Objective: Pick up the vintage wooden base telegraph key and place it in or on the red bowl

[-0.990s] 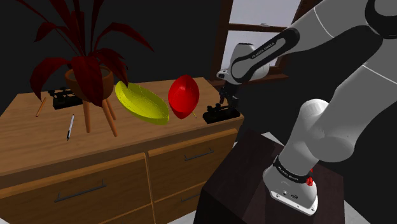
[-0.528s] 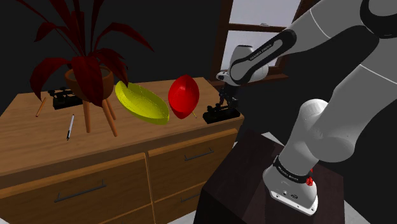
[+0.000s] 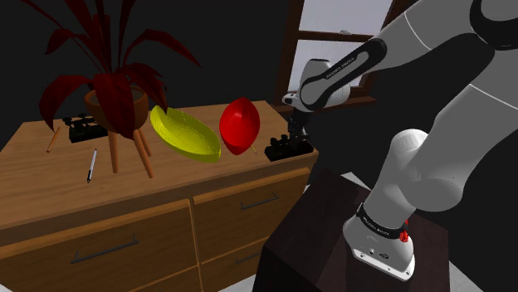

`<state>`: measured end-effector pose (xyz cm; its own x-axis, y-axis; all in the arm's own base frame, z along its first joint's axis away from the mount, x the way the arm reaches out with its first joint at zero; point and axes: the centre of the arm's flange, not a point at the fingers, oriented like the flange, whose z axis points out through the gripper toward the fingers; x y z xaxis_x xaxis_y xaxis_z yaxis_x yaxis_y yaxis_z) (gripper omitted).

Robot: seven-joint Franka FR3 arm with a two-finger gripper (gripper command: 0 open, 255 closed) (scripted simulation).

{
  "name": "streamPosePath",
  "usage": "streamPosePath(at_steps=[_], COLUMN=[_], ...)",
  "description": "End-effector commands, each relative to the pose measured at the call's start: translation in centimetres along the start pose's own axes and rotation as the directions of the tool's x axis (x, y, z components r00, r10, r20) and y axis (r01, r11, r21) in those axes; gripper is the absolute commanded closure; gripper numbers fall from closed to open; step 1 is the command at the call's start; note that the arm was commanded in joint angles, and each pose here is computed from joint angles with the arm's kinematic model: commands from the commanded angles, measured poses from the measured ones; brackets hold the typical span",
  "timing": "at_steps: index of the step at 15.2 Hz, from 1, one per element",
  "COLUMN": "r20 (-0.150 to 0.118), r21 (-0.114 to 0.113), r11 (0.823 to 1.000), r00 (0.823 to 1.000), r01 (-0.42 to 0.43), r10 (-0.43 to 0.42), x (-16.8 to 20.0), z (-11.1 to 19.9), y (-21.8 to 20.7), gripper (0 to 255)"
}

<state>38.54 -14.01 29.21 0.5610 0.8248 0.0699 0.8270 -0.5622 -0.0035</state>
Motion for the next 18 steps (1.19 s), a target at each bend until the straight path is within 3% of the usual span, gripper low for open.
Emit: streamPosePath(at_steps=[1,4,18], r20=[0.000,0.000,0.000], r21=[0.000,0.000,0.000], r11=[1.000,1.000,1.000], r00=[1.000,1.000,1.000], r01=[0.000,0.000,0.000], r10=[0.000,0.000,0.000], x=[0.0,0.0,0.5], z=[0.0,0.0,-7.4], y=[0.0,0.0,0.0], gripper=[255,255,255])
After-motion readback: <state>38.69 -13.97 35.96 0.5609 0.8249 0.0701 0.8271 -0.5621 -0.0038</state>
